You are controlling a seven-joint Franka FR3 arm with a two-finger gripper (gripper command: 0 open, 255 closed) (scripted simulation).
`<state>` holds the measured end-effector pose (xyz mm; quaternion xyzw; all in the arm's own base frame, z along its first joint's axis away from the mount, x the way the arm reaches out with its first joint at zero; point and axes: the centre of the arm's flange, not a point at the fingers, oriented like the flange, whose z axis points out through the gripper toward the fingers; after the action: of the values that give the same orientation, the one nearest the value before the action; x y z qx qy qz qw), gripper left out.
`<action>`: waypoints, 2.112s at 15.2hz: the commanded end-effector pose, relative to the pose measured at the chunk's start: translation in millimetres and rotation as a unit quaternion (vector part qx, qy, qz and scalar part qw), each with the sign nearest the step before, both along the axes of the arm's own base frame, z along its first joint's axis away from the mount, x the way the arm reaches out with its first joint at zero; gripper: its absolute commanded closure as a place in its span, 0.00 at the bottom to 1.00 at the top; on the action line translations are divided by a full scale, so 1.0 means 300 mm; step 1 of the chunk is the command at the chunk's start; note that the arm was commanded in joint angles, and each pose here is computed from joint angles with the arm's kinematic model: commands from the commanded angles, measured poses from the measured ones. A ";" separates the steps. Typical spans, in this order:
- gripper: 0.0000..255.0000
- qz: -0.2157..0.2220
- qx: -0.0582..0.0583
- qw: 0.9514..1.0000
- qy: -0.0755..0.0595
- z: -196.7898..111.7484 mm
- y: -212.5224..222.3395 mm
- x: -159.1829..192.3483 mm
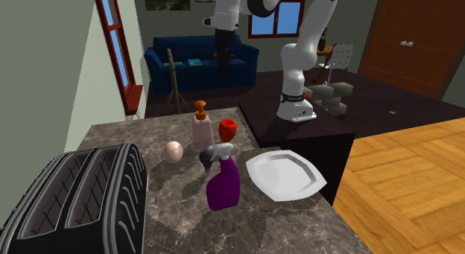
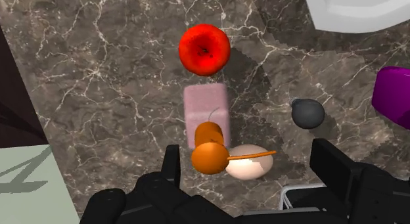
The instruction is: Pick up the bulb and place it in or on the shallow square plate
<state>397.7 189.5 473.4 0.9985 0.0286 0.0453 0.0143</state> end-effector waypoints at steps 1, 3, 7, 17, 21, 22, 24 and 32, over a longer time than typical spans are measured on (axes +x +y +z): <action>0.00 -0.005 -0.002 1.000 0.005 -0.069 0.058 0.030; 0.00 -0.009 -0.004 1.000 0.009 -0.131 0.117 0.061; 0.00 -0.018 -0.009 1.000 0.019 -0.258 0.232 0.124; 0.00 -0.040 -0.022 0.998 0.043 -0.586 0.509 0.279; 0.00 -0.048 -0.027 0.997 0.053 -0.721 0.616 0.340; 0.00 -0.051 -0.028 0.997 0.055 -0.755 0.642 0.355; 0.00 -0.052 -0.029 0.997 0.057 -0.793 0.656 0.364; 0.00 -0.052 -0.029 0.997 0.057 -0.908 0.646 0.360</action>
<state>506.0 383.3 203.7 0.9987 -0.0211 -0.0134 0.0441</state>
